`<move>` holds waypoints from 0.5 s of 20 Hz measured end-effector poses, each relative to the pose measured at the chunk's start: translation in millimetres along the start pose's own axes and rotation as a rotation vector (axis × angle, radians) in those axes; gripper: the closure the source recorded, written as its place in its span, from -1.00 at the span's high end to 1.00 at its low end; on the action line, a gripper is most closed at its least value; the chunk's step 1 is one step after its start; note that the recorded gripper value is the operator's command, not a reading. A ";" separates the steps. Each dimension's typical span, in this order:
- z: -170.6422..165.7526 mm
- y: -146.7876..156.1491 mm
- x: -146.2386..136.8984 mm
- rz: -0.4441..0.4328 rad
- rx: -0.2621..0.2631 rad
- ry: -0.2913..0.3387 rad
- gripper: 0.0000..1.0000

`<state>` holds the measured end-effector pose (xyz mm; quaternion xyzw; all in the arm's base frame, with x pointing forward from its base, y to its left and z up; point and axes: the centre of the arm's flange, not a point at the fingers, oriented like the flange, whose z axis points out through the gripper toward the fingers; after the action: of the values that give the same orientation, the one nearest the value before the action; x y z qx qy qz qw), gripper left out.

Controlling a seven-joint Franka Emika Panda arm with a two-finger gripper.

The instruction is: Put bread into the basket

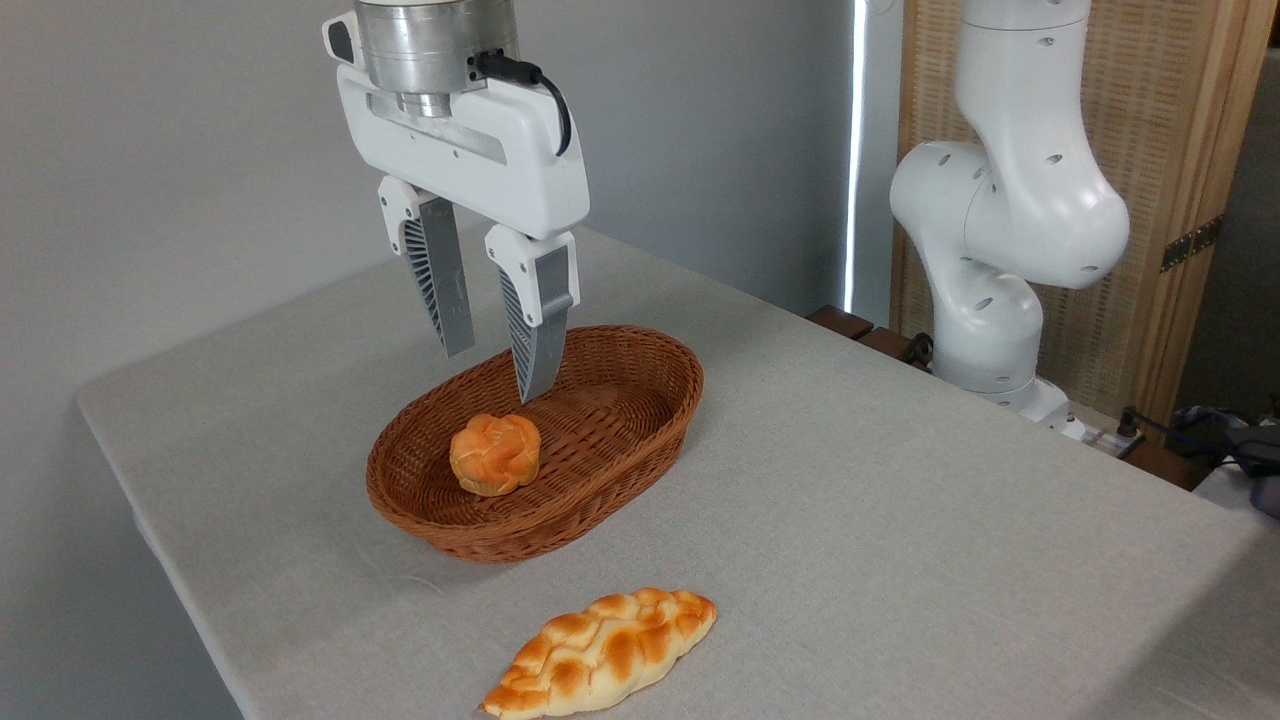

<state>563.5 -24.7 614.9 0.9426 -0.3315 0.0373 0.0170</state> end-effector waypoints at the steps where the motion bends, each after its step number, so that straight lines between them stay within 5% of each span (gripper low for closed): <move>1: 0.0 0.0 0.0 0.000 0.000 0.000 1.00; 10: -0.1 -0.4 -0.3 0.017 0.000 0.000 1.00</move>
<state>563.5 -24.2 614.9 0.9397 -0.3397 0.0375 0.0167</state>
